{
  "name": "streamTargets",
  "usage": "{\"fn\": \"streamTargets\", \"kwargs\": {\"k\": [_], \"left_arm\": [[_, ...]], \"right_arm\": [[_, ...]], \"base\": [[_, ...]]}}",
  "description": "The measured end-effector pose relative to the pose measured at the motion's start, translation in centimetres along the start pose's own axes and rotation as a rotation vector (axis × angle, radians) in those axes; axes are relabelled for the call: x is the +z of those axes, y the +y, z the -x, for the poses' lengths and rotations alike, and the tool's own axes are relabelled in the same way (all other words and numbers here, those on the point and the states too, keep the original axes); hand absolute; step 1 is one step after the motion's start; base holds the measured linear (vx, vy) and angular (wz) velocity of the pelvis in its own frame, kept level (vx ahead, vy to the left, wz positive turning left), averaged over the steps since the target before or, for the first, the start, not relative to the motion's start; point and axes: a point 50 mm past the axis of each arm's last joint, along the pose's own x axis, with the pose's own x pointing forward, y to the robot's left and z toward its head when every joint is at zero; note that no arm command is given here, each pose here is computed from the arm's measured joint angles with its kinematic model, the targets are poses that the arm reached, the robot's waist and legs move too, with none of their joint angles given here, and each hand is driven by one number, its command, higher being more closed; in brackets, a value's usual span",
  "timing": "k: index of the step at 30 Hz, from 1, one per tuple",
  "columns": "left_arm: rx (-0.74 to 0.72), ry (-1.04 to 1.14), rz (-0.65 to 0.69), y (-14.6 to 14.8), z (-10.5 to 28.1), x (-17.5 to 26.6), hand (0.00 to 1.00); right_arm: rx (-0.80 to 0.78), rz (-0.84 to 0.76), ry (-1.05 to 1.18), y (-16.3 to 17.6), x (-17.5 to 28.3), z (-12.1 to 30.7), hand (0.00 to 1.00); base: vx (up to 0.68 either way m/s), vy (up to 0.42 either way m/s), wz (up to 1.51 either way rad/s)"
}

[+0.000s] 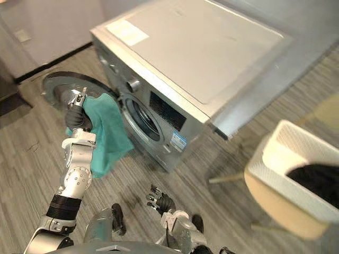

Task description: Pick up the laundry basket with both hands and put the clothes into the washing machine.

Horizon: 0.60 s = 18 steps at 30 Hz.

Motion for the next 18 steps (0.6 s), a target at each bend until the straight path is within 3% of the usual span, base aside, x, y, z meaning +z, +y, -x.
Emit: {"fn": "streamTargets", "kwargs": {"k": [4,11,18], "left_arm": [[0.095,-0.069,0.011,2.3,1.7,1.7,1.00],[0.155,-0.044,0.083,3.1,3.2,1.0,1.00],[0.182,-0.030,0.110,3.6,3.7,0.8,1.00]], "right_arm": [[0.036,0.020,0.021,1.0,-0.3,-0.5,1.00],[0.046,0.084,0.033,1.1,0.0,-0.6,1.00],[0.038,0.040,0.014,0.9,-0.2,0.0,1.00]], "base": [[0.07,0.150,-1.20],[0.01,-0.095,-0.14],[-0.02,-0.061,-0.12]]}}
